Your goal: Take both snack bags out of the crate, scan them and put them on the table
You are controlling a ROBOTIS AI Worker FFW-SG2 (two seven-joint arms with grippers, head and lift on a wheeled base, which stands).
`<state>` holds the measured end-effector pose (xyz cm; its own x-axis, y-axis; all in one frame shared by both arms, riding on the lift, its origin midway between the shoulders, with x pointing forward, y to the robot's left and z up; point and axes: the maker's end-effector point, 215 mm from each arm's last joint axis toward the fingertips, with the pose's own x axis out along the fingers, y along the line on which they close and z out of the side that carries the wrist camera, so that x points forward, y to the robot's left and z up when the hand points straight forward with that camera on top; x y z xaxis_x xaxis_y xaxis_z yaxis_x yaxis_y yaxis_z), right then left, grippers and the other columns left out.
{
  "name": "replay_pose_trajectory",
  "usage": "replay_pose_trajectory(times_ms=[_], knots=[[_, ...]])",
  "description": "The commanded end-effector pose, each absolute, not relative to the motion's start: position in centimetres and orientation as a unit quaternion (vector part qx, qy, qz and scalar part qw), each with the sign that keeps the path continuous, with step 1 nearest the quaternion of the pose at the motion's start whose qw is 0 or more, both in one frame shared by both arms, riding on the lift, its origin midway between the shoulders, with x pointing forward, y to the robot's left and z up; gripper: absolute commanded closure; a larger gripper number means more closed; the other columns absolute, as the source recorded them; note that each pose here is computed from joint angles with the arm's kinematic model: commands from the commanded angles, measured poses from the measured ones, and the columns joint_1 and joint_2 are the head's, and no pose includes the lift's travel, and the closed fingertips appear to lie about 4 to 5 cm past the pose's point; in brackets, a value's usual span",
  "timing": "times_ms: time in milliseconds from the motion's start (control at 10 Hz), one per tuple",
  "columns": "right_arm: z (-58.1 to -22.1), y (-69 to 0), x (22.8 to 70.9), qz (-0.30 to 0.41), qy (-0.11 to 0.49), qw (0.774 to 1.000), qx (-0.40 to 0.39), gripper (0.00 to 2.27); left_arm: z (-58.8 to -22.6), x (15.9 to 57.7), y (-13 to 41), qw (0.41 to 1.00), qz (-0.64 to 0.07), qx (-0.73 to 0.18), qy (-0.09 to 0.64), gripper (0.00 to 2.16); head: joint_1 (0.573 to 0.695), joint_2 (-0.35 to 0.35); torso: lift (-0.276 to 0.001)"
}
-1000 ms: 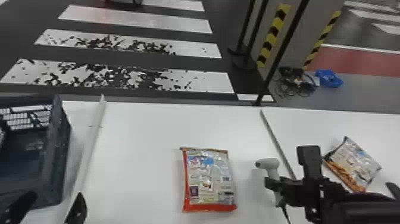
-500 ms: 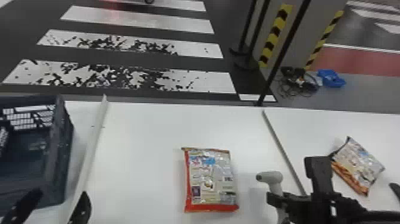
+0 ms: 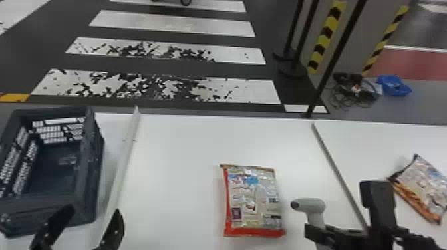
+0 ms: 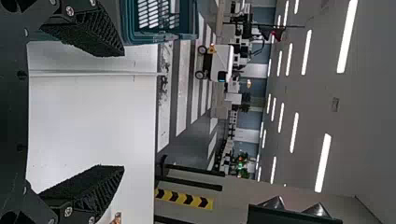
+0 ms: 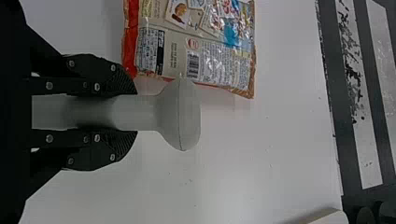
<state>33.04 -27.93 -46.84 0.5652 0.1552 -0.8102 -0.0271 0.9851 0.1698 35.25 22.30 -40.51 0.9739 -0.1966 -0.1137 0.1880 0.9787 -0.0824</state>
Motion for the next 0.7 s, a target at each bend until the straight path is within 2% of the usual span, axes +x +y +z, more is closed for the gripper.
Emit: replay_pose_trajectory(times_ms=[0,600], knots=[[-46.5,-26.4,32.5,0.062,0.468,0.878,0.076,2.25,-40.6,35.2,22.3,0.993,-0.097,-0.036,0.062,0.14,0.695,-0.104,-0.093],[-45.1,-21.9,33.0,0.102,0.456,0.879,0.091,2.25,-40.6,35.2,22.3,0.993,-0.097,-0.036,0.062,0.14,0.695,-0.007,-0.093]])
